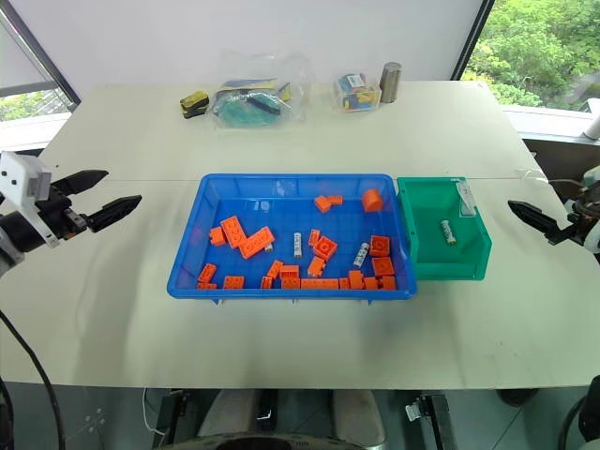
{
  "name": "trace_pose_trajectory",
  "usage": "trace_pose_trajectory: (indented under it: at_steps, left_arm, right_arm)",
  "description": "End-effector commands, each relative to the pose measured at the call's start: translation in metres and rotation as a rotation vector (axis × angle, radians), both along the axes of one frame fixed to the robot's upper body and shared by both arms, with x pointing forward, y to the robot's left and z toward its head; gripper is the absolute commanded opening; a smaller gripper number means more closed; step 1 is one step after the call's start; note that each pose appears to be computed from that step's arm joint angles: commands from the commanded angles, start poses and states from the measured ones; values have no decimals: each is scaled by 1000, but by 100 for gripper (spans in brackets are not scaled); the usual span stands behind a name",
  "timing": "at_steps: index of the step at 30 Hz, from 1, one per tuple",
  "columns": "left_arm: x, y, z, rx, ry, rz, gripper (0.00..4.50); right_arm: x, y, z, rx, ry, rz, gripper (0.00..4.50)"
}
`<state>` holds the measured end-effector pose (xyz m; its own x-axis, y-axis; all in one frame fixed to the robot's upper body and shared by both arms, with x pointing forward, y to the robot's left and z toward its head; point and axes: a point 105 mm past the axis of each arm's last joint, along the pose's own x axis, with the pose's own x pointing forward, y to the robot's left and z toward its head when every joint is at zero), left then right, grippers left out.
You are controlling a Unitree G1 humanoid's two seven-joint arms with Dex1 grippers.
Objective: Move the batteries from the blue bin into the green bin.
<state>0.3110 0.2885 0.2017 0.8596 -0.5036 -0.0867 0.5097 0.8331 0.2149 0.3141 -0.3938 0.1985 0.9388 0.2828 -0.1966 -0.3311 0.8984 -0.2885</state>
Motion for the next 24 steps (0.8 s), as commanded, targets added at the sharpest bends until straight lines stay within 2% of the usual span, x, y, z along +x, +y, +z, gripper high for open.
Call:
trace_pose_trajectory:
  at_steps: [1, 3, 7, 12, 19, 24]
  left_arm:
    - [-4, -13, 13, 10, -34, -64, 450]
    - [-6, -24, 15, 6, -24, -121, 450]
    - [-23, -66, 27, 20, 18, -362, 450]
    - [-39, -87, 29, 69, 69, -525, 450]
    - [-48, -86, 29, 112, 122, -578, 450]
    - [-54, -79, 21, 132, 145, -555, 450]
  right_arm:
    - [3, 7, 34, -46, -65, 47, 448]
    - [8, 25, 46, -60, -71, 137, 448]
    - [25, 108, 71, -101, -67, 502, 448]
    - [30, 194, 73, -139, -30, 847, 448]
    - [29, 311, 53, -208, 23, 1243, 448]
    - [38, 364, 20, -331, 120, 1364, 448]
